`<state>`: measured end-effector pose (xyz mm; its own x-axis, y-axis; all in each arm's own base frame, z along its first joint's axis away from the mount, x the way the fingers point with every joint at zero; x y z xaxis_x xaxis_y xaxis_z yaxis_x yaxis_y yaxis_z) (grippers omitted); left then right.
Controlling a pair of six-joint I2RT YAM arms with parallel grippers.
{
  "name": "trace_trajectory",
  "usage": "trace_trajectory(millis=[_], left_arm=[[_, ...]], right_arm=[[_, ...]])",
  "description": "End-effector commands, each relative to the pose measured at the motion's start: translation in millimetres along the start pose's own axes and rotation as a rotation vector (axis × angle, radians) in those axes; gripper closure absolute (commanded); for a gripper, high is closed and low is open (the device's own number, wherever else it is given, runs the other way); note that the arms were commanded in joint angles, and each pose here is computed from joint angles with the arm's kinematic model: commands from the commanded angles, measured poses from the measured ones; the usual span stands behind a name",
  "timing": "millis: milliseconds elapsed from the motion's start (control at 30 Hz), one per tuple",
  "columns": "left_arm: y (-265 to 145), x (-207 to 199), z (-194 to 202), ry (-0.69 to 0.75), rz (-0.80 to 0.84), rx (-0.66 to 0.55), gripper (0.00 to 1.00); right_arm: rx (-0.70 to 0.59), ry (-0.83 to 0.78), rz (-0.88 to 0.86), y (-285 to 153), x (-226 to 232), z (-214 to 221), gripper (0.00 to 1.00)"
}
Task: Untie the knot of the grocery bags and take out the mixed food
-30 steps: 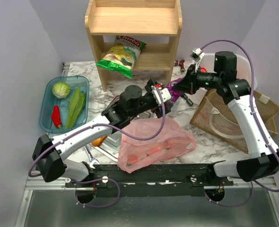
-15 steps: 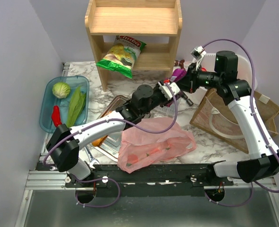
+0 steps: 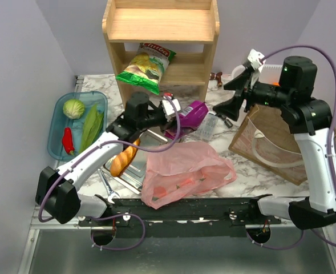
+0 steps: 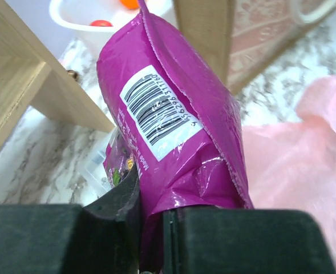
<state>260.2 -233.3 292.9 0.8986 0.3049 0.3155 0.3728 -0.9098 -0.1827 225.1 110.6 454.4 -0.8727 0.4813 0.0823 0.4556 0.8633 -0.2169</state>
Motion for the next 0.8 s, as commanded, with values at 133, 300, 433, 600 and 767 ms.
trace_trajectory(millis=[133,300,433,600,767], left_arm=[[-43.1,-7.7,-68.2,0.084,0.484,-0.242,0.85],[-31.8,1.8,-79.9,0.061,0.562,-0.229,0.85],[-24.3,2.7,-88.2,0.078,0.598,-0.203,0.85],[-27.0,0.9,-95.9,0.086,0.635,-0.211,0.84],[-37.2,-0.4,-92.1,0.073,0.613,-0.163,0.51]], right_arm=[[0.185,-0.254,-0.152,-7.0,10.2,37.9,0.00],[0.223,-0.391,-0.237,15.6,25.4,38.7,0.00],[0.273,-0.476,-0.288,33.4,40.2,45.6,0.00],[0.344,-0.535,-0.267,46.9,39.1,57.5,0.05],[0.372,-0.559,-0.220,44.6,34.7,57.1,0.57]])
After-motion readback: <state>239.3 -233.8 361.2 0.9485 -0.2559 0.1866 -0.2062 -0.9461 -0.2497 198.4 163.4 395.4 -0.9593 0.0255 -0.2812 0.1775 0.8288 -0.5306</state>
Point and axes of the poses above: each gripper's point midway between its finger pads, its own y axis out along the fingers, its own x axis along the line the jaws close on, z = x × y, the point moved 10 cm from there along -y, back along the fingers, and after that the axes turned 5 degrees about y, right-handed, at the moved point
